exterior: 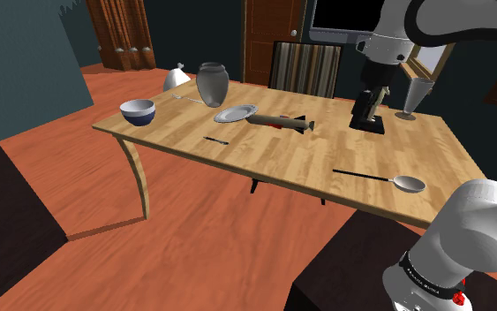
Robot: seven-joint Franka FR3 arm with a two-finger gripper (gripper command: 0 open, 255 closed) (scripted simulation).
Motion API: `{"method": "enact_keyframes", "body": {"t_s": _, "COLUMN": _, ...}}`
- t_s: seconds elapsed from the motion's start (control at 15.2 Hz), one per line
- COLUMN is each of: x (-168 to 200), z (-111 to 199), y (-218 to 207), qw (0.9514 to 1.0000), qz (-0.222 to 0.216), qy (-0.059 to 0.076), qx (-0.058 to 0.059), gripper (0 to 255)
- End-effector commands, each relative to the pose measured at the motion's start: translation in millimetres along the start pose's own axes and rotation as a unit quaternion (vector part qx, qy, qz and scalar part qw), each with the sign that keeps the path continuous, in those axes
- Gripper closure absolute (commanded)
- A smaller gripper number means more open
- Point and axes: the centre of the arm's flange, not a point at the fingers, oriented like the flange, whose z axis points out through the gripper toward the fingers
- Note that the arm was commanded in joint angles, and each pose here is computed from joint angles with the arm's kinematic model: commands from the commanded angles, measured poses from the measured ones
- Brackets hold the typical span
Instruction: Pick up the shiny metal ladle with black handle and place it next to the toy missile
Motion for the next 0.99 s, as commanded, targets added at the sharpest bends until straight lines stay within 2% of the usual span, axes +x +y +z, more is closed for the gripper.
{"method": "enact_keyframes", "body": {"t_s": 0.0, "x": 0.0, "z": 0.0, "y": 0.0, "qw": 1.0000, "qz": 0.000, "qy": 0.000, "qx": 0.000, "gripper": 0}}
{"method": "enact_keyframes", "body": {"t_s": 0.46, "x": -41.7, "z": 66.7, "y": 56.8, "qw": 0.9988, "qz": -0.044, "qy": 0.009, "qx": 0.019, "gripper": 0}}
{"method": "enact_keyframes", "body": {"t_s": 0.92, "x": -77.0, "z": 136.3, "y": 114.4, "qw": 0.9952, "qz": -0.088, "qy": 0.018, "qx": 0.038, "gripper": 0}}
